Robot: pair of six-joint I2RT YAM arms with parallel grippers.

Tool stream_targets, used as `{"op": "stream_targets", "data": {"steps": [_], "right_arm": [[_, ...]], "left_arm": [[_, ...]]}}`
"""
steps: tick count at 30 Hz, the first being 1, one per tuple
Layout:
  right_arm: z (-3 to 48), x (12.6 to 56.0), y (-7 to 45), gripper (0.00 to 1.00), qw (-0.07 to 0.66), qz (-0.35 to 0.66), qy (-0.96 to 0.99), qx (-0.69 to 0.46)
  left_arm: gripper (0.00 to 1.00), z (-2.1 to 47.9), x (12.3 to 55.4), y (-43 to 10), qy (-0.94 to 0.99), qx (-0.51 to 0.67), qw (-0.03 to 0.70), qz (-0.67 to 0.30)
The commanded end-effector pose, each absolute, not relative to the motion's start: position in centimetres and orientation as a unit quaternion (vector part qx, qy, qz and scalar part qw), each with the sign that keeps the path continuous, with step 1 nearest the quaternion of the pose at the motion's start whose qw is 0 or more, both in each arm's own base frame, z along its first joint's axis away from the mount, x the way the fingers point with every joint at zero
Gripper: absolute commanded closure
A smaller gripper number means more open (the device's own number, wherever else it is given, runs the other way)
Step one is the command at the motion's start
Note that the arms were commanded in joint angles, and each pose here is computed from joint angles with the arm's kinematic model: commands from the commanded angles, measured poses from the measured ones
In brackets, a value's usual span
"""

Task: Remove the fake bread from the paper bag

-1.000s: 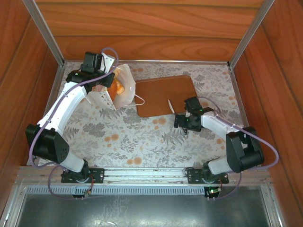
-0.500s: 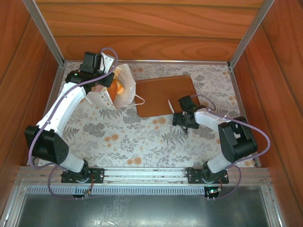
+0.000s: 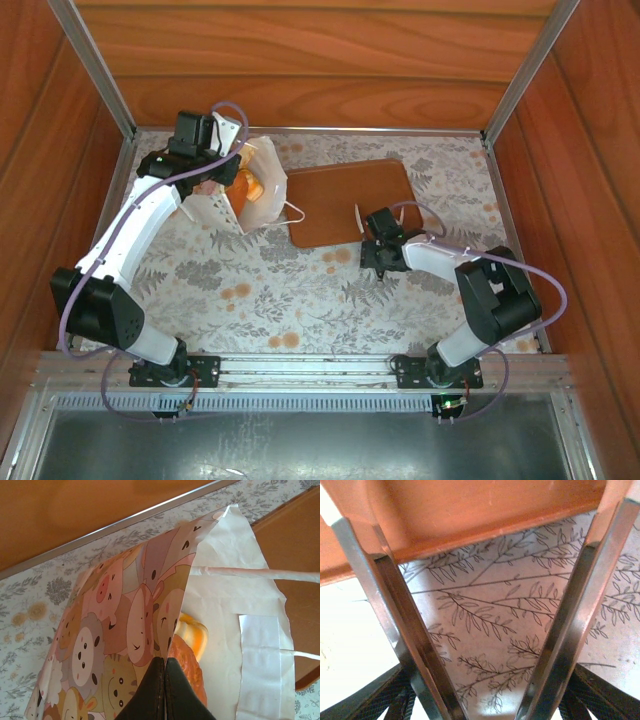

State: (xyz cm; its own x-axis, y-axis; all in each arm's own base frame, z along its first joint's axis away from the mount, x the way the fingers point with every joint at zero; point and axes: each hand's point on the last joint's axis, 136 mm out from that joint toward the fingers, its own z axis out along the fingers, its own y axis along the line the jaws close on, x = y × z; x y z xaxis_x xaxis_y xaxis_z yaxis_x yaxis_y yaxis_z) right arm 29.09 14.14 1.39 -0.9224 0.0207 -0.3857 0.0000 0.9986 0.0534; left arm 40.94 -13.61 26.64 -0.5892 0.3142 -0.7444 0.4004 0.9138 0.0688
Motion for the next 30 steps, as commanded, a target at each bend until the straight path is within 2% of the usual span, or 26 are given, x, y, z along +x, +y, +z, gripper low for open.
{"op": "stream_targets", "data": {"steps": [1, 10, 15, 18, 21, 30], "right_arm": [[-0.3, 28.3, 14.5, 0.26, 0.181, 0.024, 0.983, 0.011], [-1.3, 28.3, 14.7, 0.17, 0.181, 0.025, 0.983, 0.020], [-2.4, 28.1, 14.4, 0.17, 0.170, 0.013, 0.985, 0.032], [-2.9, 28.2, 14.3, 0.24, 0.167, 0.009, 0.985, 0.036], [-3.3, 28.1, 14.4, 0.36, 0.165, 0.007, 0.986, 0.030], [-1.9, 27.7, 14.6, 0.83, 0.175, 0.009, 0.985, -0.001]], "left_arm": [[1.00, 29.1, 40.5, -13.9, 0.873, 0.196, 0.442, -0.066], [1.00, 29.4, 40.5, -14.0, 0.872, 0.197, 0.444, -0.068], [1.00, 29.3, 40.5, -14.0, 0.872, 0.196, 0.443, -0.069], [1.00, 29.5, 40.6, -14.0, 0.871, 0.195, 0.445, -0.068], [1.00, 29.6, 40.5, -14.0, 0.871, 0.196, 0.446, -0.068], [1.00, 29.0, 40.6, -13.8, 0.875, 0.192, 0.439, -0.065]]}}
